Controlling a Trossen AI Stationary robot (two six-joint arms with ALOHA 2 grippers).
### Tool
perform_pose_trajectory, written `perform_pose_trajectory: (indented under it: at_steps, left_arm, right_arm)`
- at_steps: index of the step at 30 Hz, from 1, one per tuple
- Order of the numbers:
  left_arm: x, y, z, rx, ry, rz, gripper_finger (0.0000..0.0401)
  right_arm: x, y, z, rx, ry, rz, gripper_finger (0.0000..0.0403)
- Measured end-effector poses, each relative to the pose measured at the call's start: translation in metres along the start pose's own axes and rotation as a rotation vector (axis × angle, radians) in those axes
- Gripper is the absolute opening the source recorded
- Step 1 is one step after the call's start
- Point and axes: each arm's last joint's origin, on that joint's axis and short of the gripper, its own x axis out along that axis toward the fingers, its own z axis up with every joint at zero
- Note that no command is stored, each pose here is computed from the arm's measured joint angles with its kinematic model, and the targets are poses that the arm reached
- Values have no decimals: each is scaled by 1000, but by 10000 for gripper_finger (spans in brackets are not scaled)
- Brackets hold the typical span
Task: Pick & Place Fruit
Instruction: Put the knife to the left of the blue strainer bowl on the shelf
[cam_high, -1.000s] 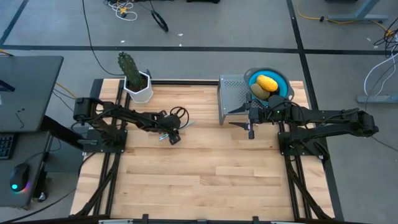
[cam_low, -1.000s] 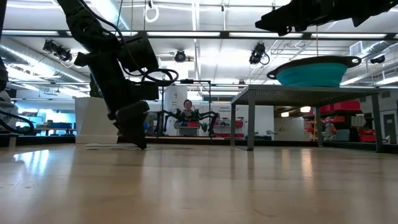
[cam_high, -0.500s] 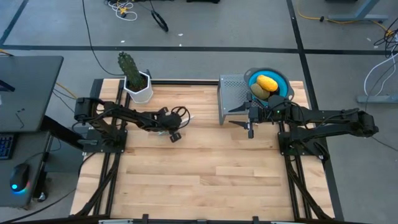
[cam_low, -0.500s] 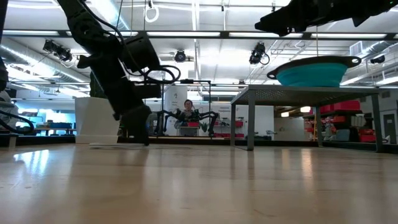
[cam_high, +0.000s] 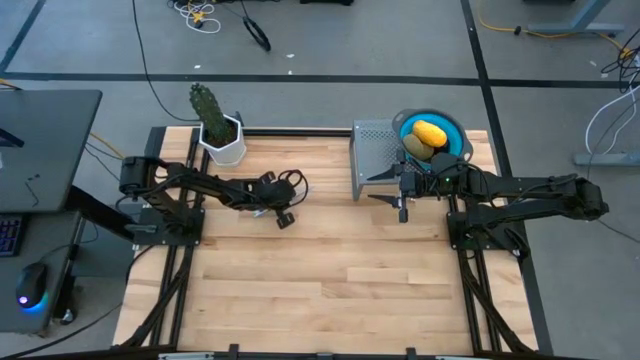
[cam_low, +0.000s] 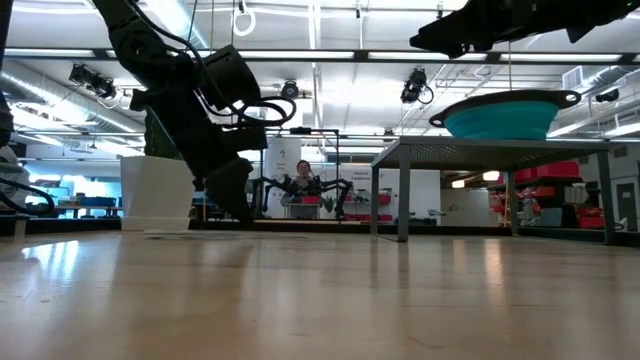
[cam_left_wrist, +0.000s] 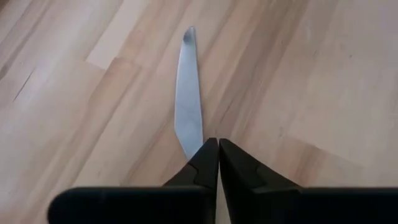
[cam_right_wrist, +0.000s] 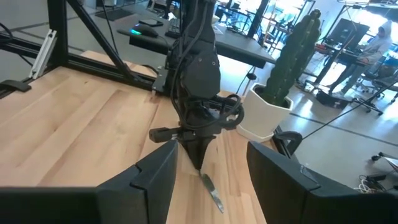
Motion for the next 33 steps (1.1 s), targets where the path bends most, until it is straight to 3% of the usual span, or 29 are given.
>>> perform_pose_trajectory:
  at_steps: [11, 24, 28, 33]
  left_arm:
    - [-5, -1, 11, 107, 70, -6, 46]
    - [-1, 0, -14, 71, 96, 18, 198]
    - [0, 1, -20, 49, 65, 25, 208]
    - [4, 10, -32, -70, 86, 9, 191]
  right_arm:
    - [0, 0, 0, -8, 0, 0, 204]
    - [0, 1, -2, -6, 16, 5, 204]
    - [0, 0, -2, -13, 16, 4, 204]
    - [0, 0, -2, -13, 15, 4, 204]
